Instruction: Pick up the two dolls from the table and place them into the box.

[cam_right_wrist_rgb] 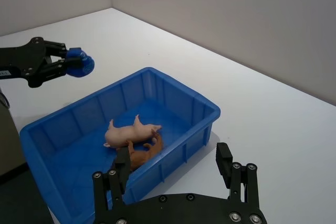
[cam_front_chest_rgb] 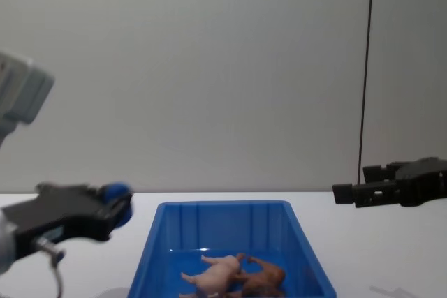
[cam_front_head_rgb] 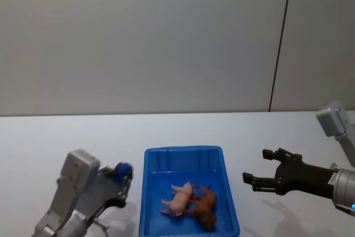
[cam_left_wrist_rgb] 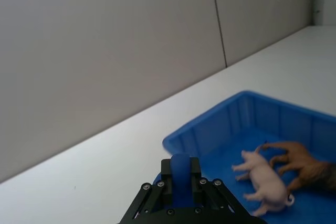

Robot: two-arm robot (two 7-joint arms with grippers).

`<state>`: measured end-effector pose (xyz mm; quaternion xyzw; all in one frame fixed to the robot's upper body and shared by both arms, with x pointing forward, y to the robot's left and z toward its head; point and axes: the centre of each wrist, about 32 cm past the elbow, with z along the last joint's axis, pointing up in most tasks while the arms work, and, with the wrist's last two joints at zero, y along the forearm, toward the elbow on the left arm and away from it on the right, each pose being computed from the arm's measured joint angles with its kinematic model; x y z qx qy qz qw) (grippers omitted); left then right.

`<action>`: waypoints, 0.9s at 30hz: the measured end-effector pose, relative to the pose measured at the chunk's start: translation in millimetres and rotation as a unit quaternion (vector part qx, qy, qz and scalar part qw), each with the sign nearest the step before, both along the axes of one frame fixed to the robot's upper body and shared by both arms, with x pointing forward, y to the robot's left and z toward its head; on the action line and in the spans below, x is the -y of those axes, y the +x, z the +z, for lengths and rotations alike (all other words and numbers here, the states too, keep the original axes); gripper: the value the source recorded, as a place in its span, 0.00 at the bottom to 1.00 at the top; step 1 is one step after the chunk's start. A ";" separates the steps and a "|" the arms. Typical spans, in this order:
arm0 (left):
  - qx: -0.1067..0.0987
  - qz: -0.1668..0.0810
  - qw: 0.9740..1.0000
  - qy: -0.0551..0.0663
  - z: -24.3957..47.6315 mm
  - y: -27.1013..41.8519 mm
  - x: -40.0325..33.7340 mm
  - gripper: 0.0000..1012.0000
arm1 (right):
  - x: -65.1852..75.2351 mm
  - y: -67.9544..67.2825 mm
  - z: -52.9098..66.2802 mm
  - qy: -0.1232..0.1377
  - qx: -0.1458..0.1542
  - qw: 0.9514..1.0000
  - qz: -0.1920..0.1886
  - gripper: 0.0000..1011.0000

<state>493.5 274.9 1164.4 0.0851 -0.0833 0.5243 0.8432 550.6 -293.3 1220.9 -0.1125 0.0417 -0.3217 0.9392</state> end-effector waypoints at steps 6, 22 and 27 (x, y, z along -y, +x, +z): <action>0.030 -0.042 0.999 -0.009 15.6 13.7 20.0 0.16 | 0.0 0.0 0.0 0.000 0.000 1.000 0.000 0.99; 0.067 -0.138 0.986 -0.059 25.4 39.3 68.4 0.70 | 0.0 0.0 0.0 0.000 0.000 1.000 0.000 0.99; 0.083 -0.160 0.981 -0.079 25.7 41.8 74.3 0.83 | 0.0 0.0 0.0 0.000 0.000 1.000 0.000 0.99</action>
